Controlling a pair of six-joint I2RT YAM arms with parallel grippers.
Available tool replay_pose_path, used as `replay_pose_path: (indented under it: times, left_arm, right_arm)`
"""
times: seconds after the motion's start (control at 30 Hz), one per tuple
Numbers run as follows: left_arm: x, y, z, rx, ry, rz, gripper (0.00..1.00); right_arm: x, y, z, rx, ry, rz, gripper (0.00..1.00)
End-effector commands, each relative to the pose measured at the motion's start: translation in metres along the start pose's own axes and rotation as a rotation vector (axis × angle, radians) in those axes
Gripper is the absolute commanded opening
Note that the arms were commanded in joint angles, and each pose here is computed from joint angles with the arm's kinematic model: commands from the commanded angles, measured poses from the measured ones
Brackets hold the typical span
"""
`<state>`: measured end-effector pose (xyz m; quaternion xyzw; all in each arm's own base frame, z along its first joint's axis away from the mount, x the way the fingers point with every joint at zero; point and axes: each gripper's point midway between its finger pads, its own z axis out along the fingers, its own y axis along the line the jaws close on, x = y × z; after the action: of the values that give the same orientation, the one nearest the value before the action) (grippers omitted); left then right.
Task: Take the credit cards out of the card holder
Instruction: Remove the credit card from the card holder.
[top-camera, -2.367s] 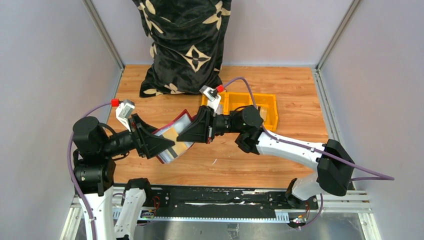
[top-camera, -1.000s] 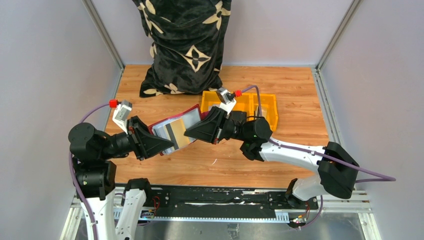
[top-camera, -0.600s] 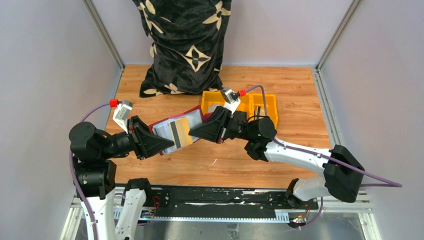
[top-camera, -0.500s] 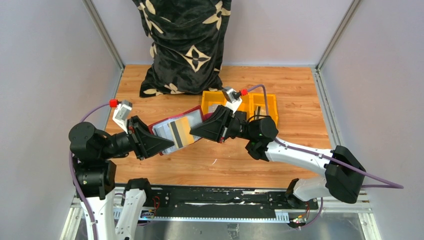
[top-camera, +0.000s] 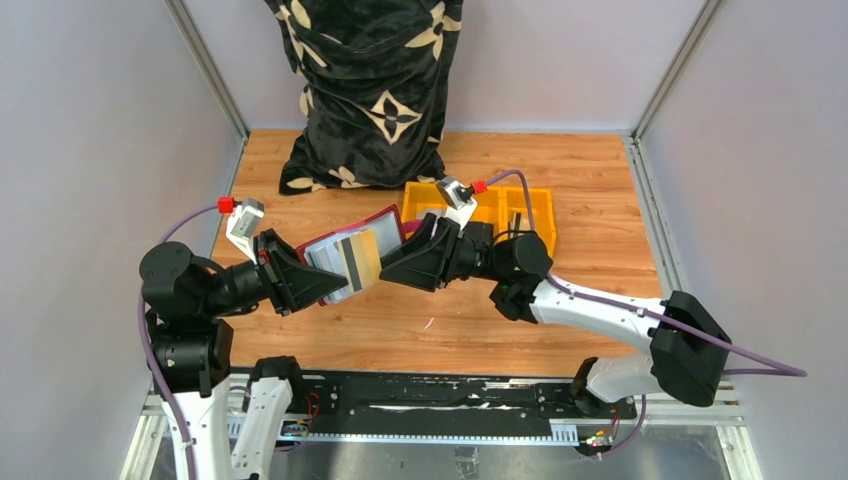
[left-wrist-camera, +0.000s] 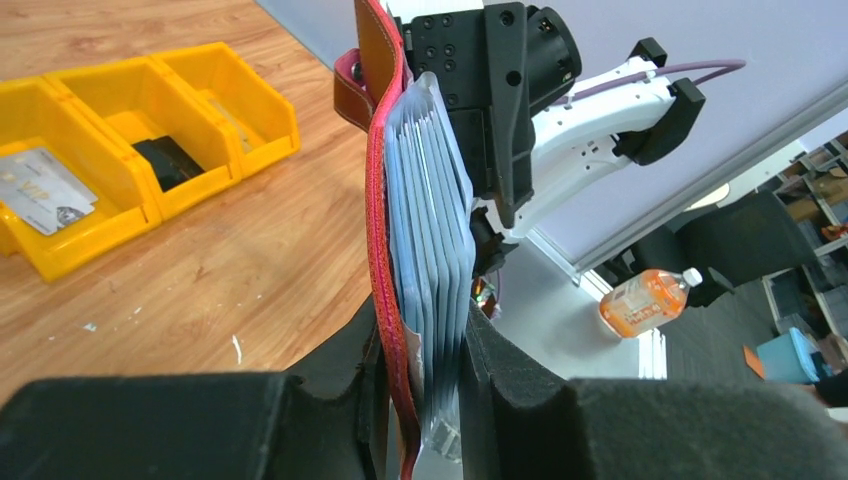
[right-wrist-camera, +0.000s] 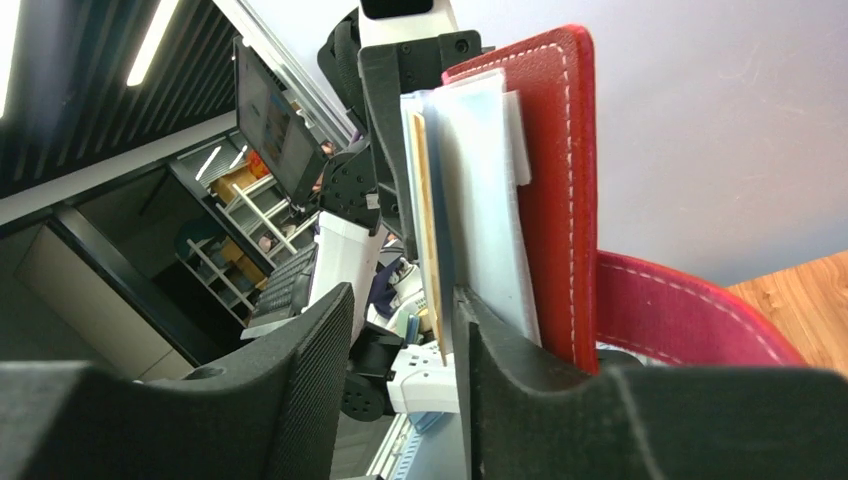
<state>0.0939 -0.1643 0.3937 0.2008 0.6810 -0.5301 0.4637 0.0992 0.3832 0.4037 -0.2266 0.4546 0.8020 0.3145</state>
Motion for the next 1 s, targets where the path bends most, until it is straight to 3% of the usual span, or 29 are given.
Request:
replay_pose_path:
  times: [0.0, 0.17, 0.37, 0.8, 0.97]
  left_arm:
    - [-0.005, -0.006, -0.001, 0.006, -0.006, 0.031, 0.01]
    - [-0.004, -0.009, -0.002, 0.013, -0.001, 0.039, 0.01]
    - [-0.003, -0.008, -0.002, 0.012, 0.004, 0.039, 0.01]
    - [-0.005, -0.008, -0.002, 0.01, 0.002, 0.052, 0.0]
    - [-0.005, -0.007, -0.002, 0.006, 0.002, 0.057, 0.0]
  right_arm:
    - [0.003, 0.012, 0.009, -0.057, 0.031, -0.031, 0.46]
    - [0.002, 0.013, 0.017, -0.068, 0.05, -0.035, 0.37]
    - [-0.007, 0.011, 0.01, -0.04, 0.032, -0.048, 0.0]
    - [-0.056, -0.005, -0.06, 0.196, -0.004, -0.173, 0.0]
    - [-0.082, -0.06, -0.133, 0.575, -0.051, -0.182, 0.0]
